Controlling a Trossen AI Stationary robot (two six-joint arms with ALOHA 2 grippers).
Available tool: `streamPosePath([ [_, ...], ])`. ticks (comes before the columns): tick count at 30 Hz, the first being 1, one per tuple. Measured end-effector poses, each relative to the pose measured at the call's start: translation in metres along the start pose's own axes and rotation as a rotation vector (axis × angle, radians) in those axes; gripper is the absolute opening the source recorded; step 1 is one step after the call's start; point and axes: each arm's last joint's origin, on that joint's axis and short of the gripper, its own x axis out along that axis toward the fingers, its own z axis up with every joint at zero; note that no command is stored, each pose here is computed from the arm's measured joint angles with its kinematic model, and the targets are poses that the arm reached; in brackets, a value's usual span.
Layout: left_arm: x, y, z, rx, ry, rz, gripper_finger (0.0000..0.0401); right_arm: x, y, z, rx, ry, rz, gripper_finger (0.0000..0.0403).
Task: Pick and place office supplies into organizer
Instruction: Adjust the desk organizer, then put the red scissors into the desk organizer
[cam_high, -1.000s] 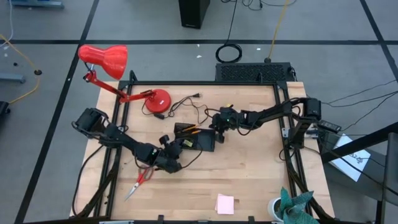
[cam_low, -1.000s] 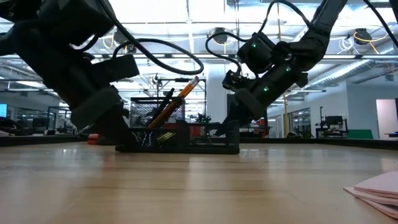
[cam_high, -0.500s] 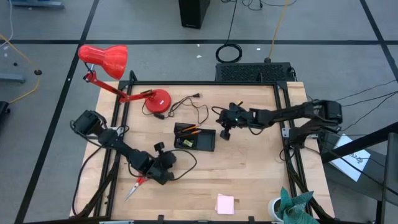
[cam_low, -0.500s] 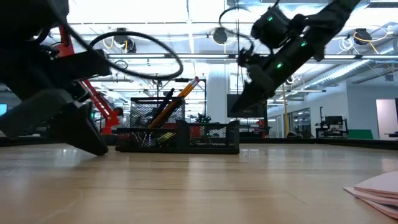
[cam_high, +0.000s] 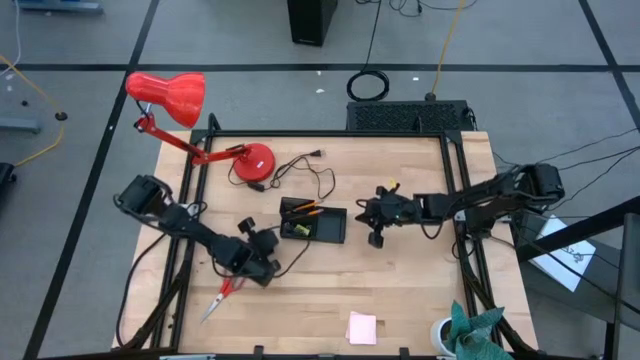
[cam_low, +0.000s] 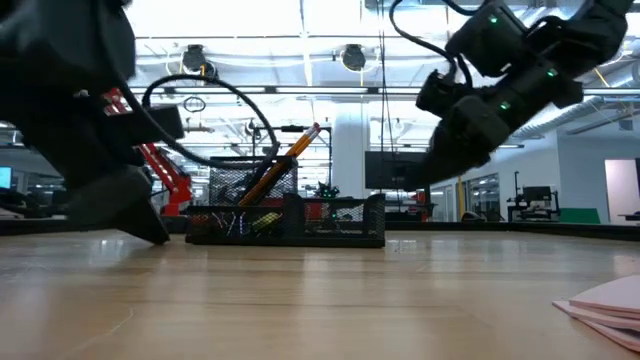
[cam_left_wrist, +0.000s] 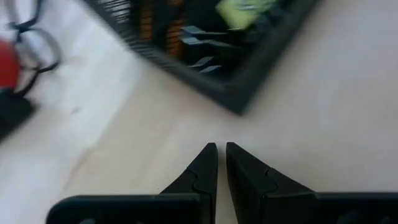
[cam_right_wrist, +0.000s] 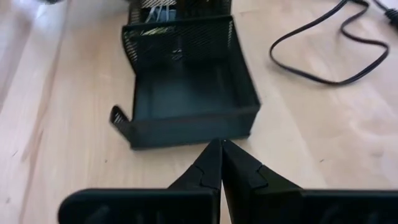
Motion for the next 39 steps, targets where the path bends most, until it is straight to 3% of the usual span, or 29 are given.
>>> streamPosePath([
  [9, 0.02, 0.018, 0.017, -0.07, -0.001, 0.096, 0.0042, 0.0, 0.002, -0.016, 0.045, 0.015, 0.034, 0.0],
  [17, 0.031, 0.013, 0.041, -0.07, -0.077, -0.043, 0.0042, -0.001, 0.0, -0.023, 0.038, 0.03, -0.002, 0.0],
  [28, 0.032, 0.015, 0.04, -0.062, -0.053, -0.042, 0.0042, -0.001, -0.003, -0.029, 0.028, 0.044, -0.028, 0.0],
  [34, 0.016, 0.016, 0.03, -0.002, 0.018, -0.049, 0.0042, -0.012, 0.002, -0.02, 0.001, -0.027, 0.001, 0.0],
  [39, -0.016, 0.018, 0.032, -0.018, 0.025, -0.087, 0.0042, -0.032, 0.011, -0.007, -0.041, -0.118, 0.056, 0.0],
])
